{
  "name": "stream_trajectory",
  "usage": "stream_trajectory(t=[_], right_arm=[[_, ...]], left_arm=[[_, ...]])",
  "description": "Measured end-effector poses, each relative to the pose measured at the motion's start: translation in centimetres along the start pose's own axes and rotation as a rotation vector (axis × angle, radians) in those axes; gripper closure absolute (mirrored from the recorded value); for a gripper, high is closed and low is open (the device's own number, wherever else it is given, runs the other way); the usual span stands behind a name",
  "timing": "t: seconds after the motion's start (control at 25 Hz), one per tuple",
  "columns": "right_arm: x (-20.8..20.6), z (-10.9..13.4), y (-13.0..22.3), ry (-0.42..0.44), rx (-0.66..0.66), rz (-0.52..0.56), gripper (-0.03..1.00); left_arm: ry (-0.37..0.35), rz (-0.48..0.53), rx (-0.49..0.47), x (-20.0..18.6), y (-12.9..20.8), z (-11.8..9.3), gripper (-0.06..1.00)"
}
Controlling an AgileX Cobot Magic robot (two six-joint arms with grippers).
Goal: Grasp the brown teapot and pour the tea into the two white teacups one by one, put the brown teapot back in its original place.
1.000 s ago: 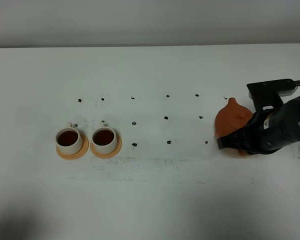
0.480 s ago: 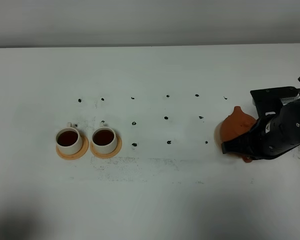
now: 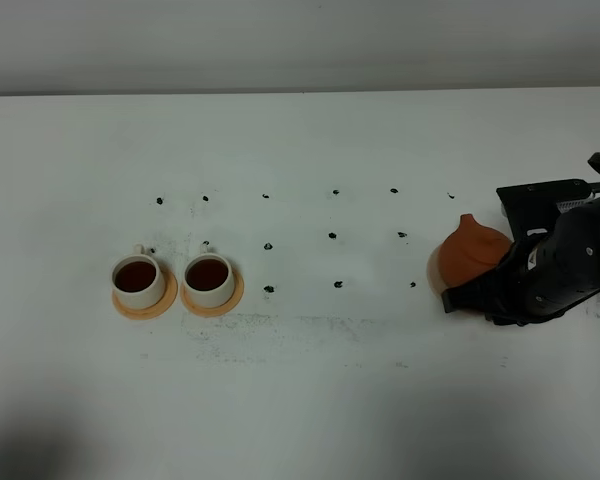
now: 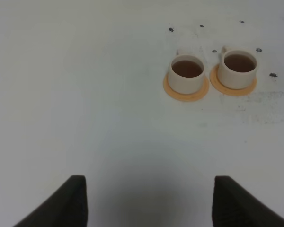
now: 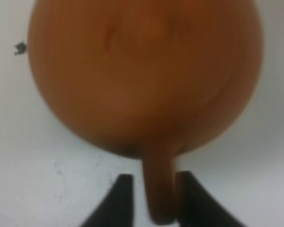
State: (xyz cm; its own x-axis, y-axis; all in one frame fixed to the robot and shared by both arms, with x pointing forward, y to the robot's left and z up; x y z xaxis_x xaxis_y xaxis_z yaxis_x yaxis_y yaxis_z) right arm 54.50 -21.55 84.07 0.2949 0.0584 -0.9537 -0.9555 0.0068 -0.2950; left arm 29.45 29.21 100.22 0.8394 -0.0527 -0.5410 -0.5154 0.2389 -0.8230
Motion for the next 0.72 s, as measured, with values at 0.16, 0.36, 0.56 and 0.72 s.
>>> stream_trajectory(t=[0.16,0.36,0.56,0.72], right_arm=[[-0.2,0.1,-0.2,-0.003,-0.002,-0.015,0.48],[-3.0,0.0,-1.5,-0.010,-0.035,-0.109,0.38],[-9.5,-0.3,-2.9,-0.033,-0.042,-0.288,0.40],[-15.8,-0.4,-3.4,-0.074,-0.037,-0.482,0.44]], left_arm=[[0.000,0.000,0.000,0.0,0.0,0.0,0.36],[0.000,0.000,0.000,0.0,0.0,0.0,0.36],[0.000,0.000,0.000,0.0,0.0,0.0,0.36],[0.000,0.000,0.000,0.0,0.0,0.0,0.36]])
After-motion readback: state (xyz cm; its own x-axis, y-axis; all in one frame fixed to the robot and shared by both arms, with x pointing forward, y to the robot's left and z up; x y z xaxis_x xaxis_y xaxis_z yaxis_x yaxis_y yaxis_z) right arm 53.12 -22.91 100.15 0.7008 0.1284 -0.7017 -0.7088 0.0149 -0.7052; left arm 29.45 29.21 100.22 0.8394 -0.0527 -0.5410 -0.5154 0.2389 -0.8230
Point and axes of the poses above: a point on each arm's last joint axis where the gripper is mounted, x pointing out along that axis toward the gripper, z along the wrist's bending axis when the last joint is at zero, y = z × x, the point moved 8 cm from there along x, pointing out along that axis toward the gripper, and after that the axes turned 10 degrees about x, right-handed, at the moved point
